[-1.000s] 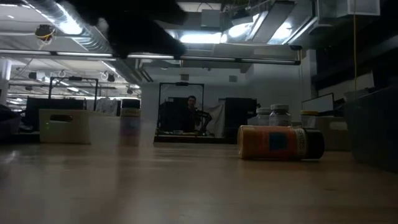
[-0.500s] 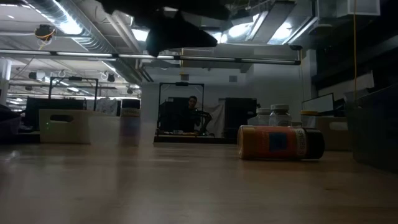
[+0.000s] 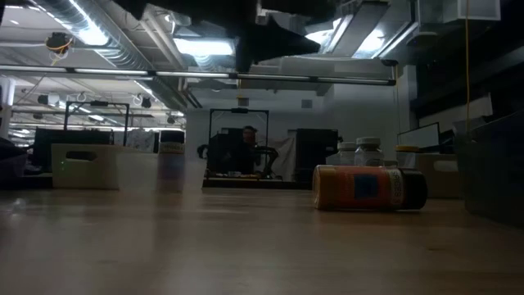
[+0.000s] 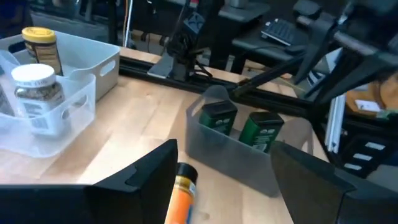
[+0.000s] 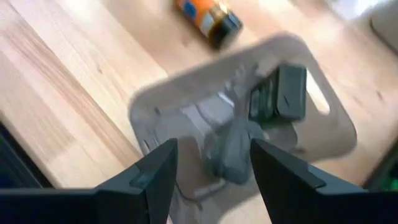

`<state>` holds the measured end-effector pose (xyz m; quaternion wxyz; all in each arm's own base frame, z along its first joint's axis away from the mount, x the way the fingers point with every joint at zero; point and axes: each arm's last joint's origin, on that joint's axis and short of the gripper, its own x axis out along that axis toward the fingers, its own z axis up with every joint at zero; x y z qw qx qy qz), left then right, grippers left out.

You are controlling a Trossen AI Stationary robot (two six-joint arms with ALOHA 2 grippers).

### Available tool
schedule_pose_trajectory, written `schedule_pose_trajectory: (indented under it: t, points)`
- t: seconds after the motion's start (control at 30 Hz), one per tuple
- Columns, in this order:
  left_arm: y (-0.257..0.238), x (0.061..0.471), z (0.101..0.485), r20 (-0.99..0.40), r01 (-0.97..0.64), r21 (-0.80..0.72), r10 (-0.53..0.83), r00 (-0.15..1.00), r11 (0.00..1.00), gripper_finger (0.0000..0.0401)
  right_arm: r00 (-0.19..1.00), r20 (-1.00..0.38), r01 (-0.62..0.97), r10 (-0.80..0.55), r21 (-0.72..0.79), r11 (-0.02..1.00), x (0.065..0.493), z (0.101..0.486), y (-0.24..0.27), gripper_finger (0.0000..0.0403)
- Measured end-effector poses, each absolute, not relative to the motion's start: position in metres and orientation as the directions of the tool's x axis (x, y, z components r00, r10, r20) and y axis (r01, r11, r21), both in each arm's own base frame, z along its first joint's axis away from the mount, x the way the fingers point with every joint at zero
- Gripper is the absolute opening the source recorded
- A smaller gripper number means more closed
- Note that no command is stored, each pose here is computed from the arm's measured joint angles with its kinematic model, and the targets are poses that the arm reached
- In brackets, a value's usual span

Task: Sort spices by type
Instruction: Put the black seasoning bottle into the left transparent bin

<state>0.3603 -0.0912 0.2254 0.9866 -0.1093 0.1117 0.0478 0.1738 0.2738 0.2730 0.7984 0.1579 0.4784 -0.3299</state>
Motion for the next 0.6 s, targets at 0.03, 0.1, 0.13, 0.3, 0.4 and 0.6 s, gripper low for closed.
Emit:
schedule_pose_trajectory:
  t: [0.03,0.1,0.13,0.3,0.4,0.6]
  points:
    - [-0.09,0.364,0.223,-0.236,-0.116,-0.195,0.068,0.969,0.974,0.0241,0.346,-0.857,0.676,-0.382,-0.055,0.735,0.175,0.276,0.274,0.0204]
    - [-0.09,0.374,0.22,-0.243,-0.1,-0.19,0.052,0.969,0.977,0.0241,0.39,-0.831,0.671,-0.397,-0.039,0.74,0.176,0.28,0.273,0.0204]
    - [-0.09,0.38,0.216,-0.253,-0.095,-0.185,0.046,0.966,0.978,0.0241,0.41,-0.819,0.669,-0.402,-0.03,0.743,0.177,0.282,0.273,0.0204]
    - [-0.092,0.407,0.199,-0.348,-0.098,-0.102,0.057,0.936,0.99,0.0241,0.463,-0.778,0.661,-0.426,-0.018,0.75,0.178,0.285,0.273,0.0204]
    - [-0.093,0.424,0.188,-0.43,-0.098,-0.055,0.065,0.901,0.994,0.0241,0.463,-0.776,0.661,-0.428,-0.02,0.75,0.178,0.285,0.272,0.0204]
    - [-0.088,0.446,0.162,-0.584,-0.1,0.024,0.095,0.806,0.995,0.0241,0.464,-0.777,0.661,-0.426,-0.017,0.75,0.178,0.285,0.273,0.0204]
